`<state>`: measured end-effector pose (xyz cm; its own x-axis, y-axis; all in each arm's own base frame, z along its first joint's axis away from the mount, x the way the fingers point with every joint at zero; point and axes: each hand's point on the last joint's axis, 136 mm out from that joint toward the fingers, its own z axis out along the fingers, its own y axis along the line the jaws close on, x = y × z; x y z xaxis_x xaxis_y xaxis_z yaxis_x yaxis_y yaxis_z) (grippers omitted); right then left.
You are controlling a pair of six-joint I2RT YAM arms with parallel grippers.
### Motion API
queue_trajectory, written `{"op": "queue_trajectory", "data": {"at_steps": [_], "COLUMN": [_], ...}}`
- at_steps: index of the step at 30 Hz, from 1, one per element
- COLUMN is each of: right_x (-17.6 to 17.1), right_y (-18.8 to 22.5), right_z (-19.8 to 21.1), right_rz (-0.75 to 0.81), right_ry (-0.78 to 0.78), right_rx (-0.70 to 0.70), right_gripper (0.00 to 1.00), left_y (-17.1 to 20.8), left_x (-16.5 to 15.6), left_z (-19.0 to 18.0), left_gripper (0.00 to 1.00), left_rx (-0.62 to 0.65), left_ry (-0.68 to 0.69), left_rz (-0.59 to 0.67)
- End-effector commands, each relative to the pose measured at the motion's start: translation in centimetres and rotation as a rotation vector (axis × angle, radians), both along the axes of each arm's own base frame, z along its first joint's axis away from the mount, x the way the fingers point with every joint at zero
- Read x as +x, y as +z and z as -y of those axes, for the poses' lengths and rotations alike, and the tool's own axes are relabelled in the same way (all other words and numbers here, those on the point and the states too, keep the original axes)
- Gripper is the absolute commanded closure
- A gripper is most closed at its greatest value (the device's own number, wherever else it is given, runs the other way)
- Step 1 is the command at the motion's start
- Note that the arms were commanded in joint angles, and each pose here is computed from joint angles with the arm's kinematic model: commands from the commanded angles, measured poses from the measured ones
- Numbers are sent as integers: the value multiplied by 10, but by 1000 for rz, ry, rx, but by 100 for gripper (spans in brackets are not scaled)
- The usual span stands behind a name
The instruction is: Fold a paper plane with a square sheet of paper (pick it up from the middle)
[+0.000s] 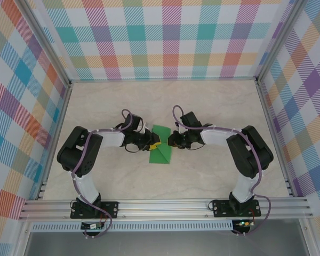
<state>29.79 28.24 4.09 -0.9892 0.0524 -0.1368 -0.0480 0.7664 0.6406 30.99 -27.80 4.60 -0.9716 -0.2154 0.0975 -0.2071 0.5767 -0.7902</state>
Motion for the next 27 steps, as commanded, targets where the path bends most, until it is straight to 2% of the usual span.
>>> {"op": "queue_trajectory", "data": {"at_steps": [1,6,12,17,22,27], "right_x": [2,6,7,7,-1,-4], "right_y": [24,49,75,98,120,134], "right_z": [6,23,42,65,84,103], "right_rz": [-1,43,80,147,217,267], "right_ry": [-37,-116,-180,-249,-311,-362], "right_rx": [27,6,-55,-122,-134,-179], "right_gripper": [70,47,33,23,15,10], "left_y": [7,10,23,54,82,114], "left_x": [0,2,4,2,-5,7], "left_z": [10,12,9,-2,-40,-90], "left_gripper": [77,85,94,95,95,95], "left_rx": [-9,1,62,162,446,778], "left_ry": [-75,-114,-149,-180,-230,-208], "left_rz": [69,123,196,261,305,347]}}
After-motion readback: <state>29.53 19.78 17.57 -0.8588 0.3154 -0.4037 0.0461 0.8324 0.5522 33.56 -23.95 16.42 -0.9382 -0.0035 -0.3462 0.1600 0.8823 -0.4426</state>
